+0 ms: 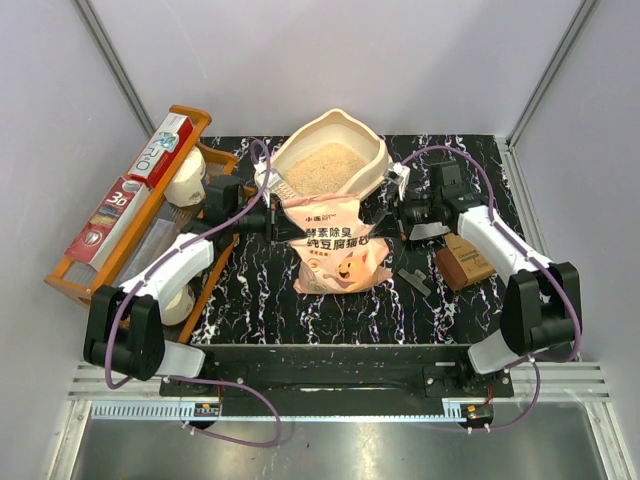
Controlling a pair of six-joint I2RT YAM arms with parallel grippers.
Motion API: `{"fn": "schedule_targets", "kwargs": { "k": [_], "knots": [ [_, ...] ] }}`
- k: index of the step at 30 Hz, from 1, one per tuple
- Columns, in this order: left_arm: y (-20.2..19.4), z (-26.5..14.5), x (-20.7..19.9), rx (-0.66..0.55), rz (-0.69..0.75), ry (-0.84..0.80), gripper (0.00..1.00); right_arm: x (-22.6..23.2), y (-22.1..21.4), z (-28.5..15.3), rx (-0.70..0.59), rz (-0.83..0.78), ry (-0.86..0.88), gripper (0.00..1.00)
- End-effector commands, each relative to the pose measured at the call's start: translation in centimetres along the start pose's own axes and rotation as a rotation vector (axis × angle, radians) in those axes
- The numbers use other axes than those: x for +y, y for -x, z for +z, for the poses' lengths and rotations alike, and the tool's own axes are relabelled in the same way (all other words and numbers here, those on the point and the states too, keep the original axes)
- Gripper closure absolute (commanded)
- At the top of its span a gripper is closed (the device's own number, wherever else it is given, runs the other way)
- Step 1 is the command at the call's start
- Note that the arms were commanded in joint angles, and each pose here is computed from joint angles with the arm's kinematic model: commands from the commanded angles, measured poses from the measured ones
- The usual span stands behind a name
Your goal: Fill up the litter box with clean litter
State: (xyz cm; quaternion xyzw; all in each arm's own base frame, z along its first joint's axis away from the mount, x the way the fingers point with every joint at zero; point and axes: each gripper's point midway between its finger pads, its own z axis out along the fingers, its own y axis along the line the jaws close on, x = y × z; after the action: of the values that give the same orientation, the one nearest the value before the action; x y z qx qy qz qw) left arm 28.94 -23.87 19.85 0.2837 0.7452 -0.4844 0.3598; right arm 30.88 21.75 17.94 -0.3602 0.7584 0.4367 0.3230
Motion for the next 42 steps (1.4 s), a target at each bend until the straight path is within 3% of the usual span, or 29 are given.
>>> {"fn": "schedule_targets", "kwargs": {
  "k": [1,5,10,14,19,22,24,25,31,42],
  "knots": [
    [1.6,-1.4,-1.3,-0.013,0.058,-0.024,1.00,3.7,2.7,-1.8,-0.081,-0.051,0.162,1.00],
    [-0.7,-2.2,-1.8,0.125,-0.050,-0.058,1.00,4.0,2.1,-3.0,-0.056,0.127,0.262,1.00],
    [-0.3,-2.5,-2.0,0.186,-0.140,-0.109,1.00,4.2,1.4,-4.2,-0.011,0.125,0.273,1.00],
    [-0.2,-1.8,-1.6,0.189,-0.222,-0.133,1.00,4.7,-0.5,-4.6,0.054,0.261,0.342,1.00],
    [0.2,-1.5,-1.4,0.176,-0.219,-0.129,1.00,4.7,-0.3,-4.6,0.049,0.228,0.363,1.00],
    [0.6,-1.1,-1.7,0.171,-0.198,-0.138,1.00,2.5,0.6,-3.6,-0.015,0.159,0.288,1.00],
    [0.5,-0.9,-1.8,0.175,-0.197,-0.143,1.00,1.7,-0.5,-2.9,-0.022,0.184,0.240,0.96],
    [0.4,-0.7,-2.0,0.179,-0.195,-0.147,1.00,1.0,0.8,-2.9,-0.061,0.154,0.202,0.88],
    [-0.1,-0.3,-2.6,0.197,-0.191,-0.162,1.00,0.3,0.3,-2.2,-0.098,0.175,0.188,0.62],
    [-0.3,0.3,-2.6,0.213,-0.204,-0.177,1.00,1.2,-0.3,0.3,-0.147,0.218,0.209,0.52]
  ]
}}
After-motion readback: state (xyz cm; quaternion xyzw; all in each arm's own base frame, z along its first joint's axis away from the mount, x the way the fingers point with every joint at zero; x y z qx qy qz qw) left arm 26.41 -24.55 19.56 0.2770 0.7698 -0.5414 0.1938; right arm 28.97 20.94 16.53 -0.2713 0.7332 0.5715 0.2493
